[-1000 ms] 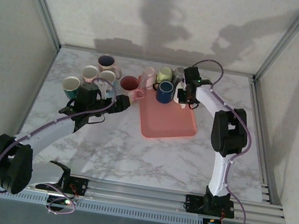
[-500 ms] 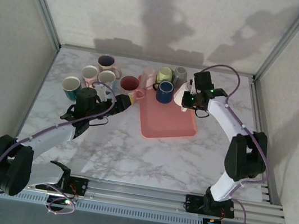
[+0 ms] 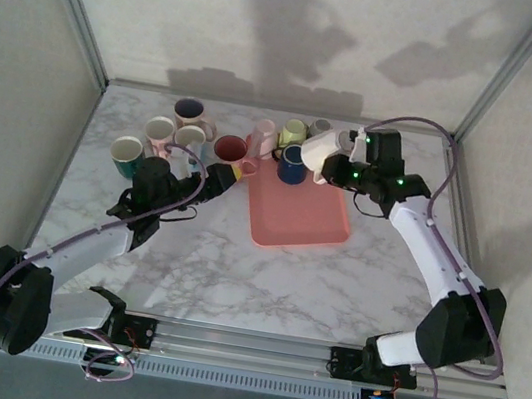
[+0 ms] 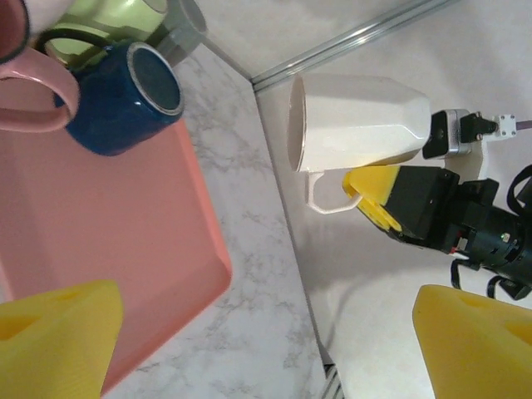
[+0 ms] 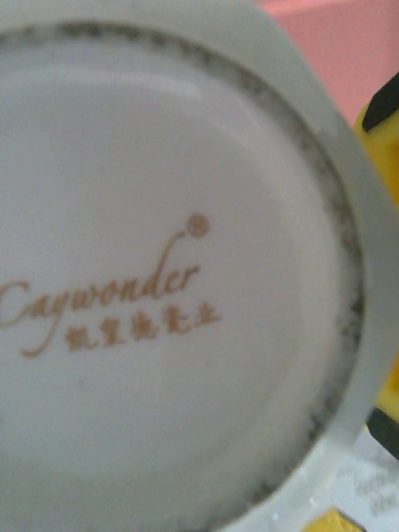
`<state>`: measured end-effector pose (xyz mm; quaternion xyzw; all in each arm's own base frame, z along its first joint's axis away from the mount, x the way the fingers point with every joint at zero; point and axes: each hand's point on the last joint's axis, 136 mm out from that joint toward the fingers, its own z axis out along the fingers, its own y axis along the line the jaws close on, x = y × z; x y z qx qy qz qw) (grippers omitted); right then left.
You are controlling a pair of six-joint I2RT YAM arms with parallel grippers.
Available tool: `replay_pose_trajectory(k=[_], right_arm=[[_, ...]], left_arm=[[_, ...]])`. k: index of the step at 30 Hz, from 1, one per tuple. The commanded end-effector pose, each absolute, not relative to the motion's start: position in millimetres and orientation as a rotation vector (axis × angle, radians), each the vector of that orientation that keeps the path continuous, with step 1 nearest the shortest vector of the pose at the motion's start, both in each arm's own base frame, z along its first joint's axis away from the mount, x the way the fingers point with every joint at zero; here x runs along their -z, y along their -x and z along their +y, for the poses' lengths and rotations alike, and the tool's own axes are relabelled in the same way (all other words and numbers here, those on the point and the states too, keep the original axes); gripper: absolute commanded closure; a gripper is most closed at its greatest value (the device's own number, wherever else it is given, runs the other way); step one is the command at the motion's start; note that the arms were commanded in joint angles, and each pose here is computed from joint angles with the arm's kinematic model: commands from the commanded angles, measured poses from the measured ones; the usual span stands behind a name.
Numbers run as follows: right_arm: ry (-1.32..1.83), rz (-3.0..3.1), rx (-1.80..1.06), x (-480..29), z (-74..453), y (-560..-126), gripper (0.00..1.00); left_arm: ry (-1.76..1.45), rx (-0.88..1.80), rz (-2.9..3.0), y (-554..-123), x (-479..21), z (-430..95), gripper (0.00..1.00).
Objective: Turn the mug right side up
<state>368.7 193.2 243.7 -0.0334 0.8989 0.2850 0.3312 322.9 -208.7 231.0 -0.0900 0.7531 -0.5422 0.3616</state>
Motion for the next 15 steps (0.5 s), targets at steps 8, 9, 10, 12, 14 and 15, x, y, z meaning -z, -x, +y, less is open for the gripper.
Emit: replay_pose_trajectory(k=[8, 9, 10, 12, 14, 15], right_arm=[[0.177, 1.932, -1.227, -350.1, 233.7, -343.9, 1.00], [0.182, 1.917, -1.251, -353.3, 235.9, -342.2, 1.00], [0.190, 1.898, -1.275, -358.0, 238.4, -339.8, 1.00], [0.211, 1.867, -1.322, -365.7, 244.0, -334.7, 1.00], [0.229, 1.824, -1.375, -375.8, 249.7, -329.0, 1.00], [0.236, 1.803, -1.398, -380.6, 251.9, -326.6, 1.00]], left_arm=[[0.197, 1.662, 1.674, -307.1, -305.8, -228.6, 0.14], [0.197, 1.682, 1.658, -305.9, -309.6, -230.0, 0.15], [0.198, 1.704, 1.640, -304.9, -312.9, -231.3, 0.15], [0.206, 1.748, 1.612, -303.6, -319.0, -234.5, 0.17], [0.205, 1.795, 1.577, -302.1, -326.5, -238.3, 0.18], [0.204, 1.817, 1.560, -301.7, -330.3, -239.8, 0.19]])
